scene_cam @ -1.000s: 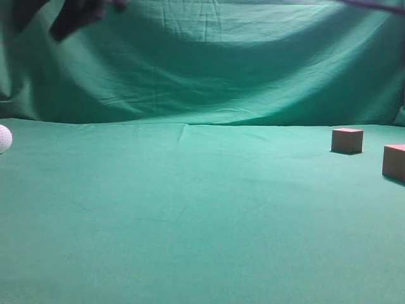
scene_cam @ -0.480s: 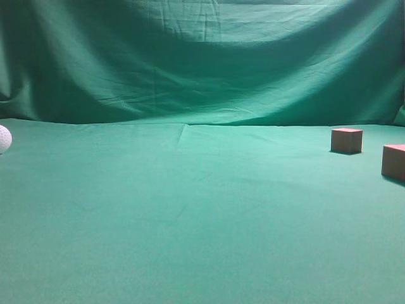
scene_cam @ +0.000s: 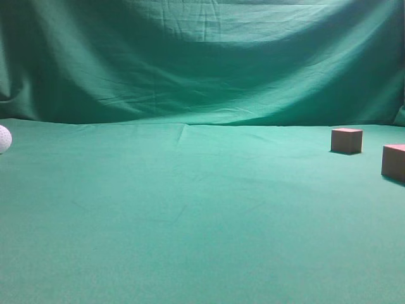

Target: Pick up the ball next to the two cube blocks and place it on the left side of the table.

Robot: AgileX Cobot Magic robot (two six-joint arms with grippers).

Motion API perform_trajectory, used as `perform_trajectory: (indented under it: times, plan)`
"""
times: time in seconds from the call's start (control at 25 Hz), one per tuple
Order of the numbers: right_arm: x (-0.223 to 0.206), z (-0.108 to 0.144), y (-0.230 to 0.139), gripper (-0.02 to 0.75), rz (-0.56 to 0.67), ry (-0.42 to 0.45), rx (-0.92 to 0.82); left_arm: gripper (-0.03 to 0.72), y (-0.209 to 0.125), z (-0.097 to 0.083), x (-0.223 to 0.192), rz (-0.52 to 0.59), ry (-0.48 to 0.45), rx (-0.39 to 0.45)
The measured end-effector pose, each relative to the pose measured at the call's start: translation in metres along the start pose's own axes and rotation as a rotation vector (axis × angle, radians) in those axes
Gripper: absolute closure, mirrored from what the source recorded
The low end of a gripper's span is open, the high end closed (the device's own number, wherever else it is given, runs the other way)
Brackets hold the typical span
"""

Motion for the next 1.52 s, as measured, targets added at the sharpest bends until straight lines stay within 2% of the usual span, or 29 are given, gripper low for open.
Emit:
perform_trajectory:
  times: [0.28, 0.52, 0.84, 0.92, 1.12, 1.28, 1.52]
  plan:
    - [0.029, 0.016, -0.063, 0.738, -0.062, -0.048, -0.051, 0.688, 0.000, 0.000, 0.000, 0.000, 0.000, 0.000]
    - [0.058, 0.022, -0.131, 0.738, 0.159, -0.085, -0.059, 0.688, 0.000, 0.000, 0.000, 0.000, 0.000, 0.000]
    - [0.070, 0.016, -0.146, 0.738, 0.189, -0.146, -0.087, 0.688, 0.000, 0.000, 0.000, 0.000, 0.000, 0.000]
    - [0.071, 0.012, -0.146, 0.738, 0.163, -0.177, -0.108, 0.688, 0.000, 0.000, 0.000, 0.000, 0.000, 0.000]
    - [0.068, -0.002, -0.149, 0.738, -0.029, -0.326, -0.151, 0.688, 0.000, 0.000, 0.000, 0.000, 0.000, 0.000]
    - [0.054, -0.012, -0.168, 0.738, -0.158, -0.458, -0.206, 0.688, 0.000, 0.000, 0.000, 0.000, 0.000, 0.000]
    - [0.034, -0.023, -0.206, 0.738, -0.265, -0.636, -0.255, 0.688, 0.000, 0.000, 0.000, 0.000, 0.000, 0.000]
Point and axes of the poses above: a point on each arm's last joint axis where the gripper is mounted, x pointing back along that axis away from the gripper, z along the wrist's bending axis when the last joint is at zero, y = z × x, the point moved 8 cm from there along -x, pointing out along that axis toward the gripper, and after that the axes turned 14 degrees about x, right-handed, at the moved point
